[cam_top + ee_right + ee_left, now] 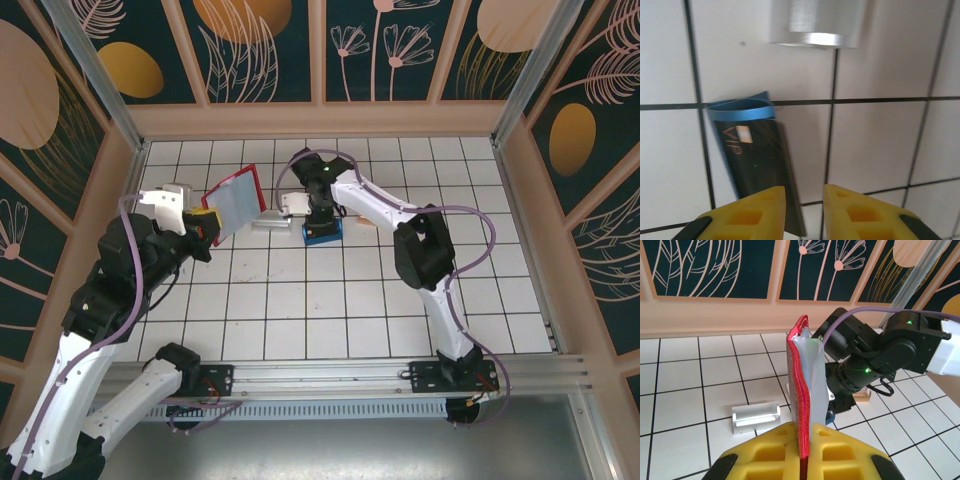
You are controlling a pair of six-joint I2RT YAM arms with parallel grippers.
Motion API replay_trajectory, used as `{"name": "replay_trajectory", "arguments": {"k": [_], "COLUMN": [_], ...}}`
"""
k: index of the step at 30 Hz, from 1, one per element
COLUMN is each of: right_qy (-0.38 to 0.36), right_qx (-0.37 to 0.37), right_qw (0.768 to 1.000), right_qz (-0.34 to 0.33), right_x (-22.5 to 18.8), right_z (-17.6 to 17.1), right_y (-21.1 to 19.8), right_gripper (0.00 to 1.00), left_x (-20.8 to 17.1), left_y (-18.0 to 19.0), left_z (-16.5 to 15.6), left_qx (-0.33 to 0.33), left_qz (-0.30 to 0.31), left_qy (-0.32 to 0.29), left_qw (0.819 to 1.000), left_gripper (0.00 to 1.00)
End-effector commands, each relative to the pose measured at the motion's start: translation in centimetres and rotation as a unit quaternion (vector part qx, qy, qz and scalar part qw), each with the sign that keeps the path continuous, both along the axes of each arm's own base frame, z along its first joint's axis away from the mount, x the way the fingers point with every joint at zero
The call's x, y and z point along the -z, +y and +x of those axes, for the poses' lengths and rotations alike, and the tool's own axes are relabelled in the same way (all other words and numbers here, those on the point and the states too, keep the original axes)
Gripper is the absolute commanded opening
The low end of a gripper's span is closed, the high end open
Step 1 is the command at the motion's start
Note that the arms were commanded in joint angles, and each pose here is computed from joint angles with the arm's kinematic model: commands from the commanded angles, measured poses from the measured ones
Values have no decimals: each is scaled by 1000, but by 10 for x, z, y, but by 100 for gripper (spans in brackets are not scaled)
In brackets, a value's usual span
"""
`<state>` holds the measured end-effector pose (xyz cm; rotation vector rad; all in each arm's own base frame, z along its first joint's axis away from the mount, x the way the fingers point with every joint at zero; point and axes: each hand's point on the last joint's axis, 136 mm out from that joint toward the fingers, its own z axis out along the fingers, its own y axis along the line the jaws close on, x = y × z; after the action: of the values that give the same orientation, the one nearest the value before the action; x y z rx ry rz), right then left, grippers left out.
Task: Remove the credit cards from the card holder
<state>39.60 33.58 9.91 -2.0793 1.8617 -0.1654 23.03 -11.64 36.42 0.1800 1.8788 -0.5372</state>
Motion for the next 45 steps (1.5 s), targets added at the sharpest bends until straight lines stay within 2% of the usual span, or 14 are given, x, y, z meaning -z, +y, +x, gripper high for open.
{"name": "replay_trajectory", "arguments": {"k": [1, 5, 11, 14, 18, 21, 23, 26, 28, 32, 35, 39, 45], "right_qy": [-76, -71, -58, -65, -47, 10, 65, 135, 161, 186, 114, -10, -117], "right_qx": [69, 154, 230, 268, 326, 317, 279, 189, 117, 34, 92, 188, 267], "right_qw": [993, 975, 935, 900, 827, 774, 745, 716, 720, 742, 773, 793, 787], "right_qz": [53, 140, 263, 337, 456, 547, 602, 658, 664, 643, 617, 580, 544], "right_x": [-58, -107, -166, -205, -266, -314, -338, -364, -371, -370, -354, -341, -337], "right_z": [29, 31, 3, -16, -48, -87, -117, -166, -201, -249, -234, -200, -172], "right_y": [4, -1, -17, -30, -41, -44, -40, -28, -17, 4, 19, 28, 32], "right_gripper": [28, 29, 32, 34, 34, 35, 37, 52, 57, 58, 57, 63, 67], "left_x": [-18, -20, -30, -40, -54, -66, -72, -79, -82, -89, -93, -95, -95], "left_y": [-1, -7, -26, -37, -51, -58, -61, -65, -69, -73, -77, -82, -86], "left_z": [-2, 0, 2, -1, -6, -10, -11, -10, -10, -7, -7, -6, -6], "left_qx": [4, 16, 58, 90, 134, 158, 168, 179, 188, 196, 208, 220, 231], "left_qz": [-13, -27, -63, -91, -133, -161, -176, -197, -206, -213, -216, -215, -211], "left_qy": [-25, -28, -43, -58, -81, -97, -105, -110, -109, -106, -101, -96, -94], "left_qw": [1000, 999, 995, 990, 979, 969, 964, 958, 954, 951, 949, 947, 945], "left_gripper": [0, 0, 0, 0, 0, 0, 0, 0, 0, 0, 0, 0, 0]}}
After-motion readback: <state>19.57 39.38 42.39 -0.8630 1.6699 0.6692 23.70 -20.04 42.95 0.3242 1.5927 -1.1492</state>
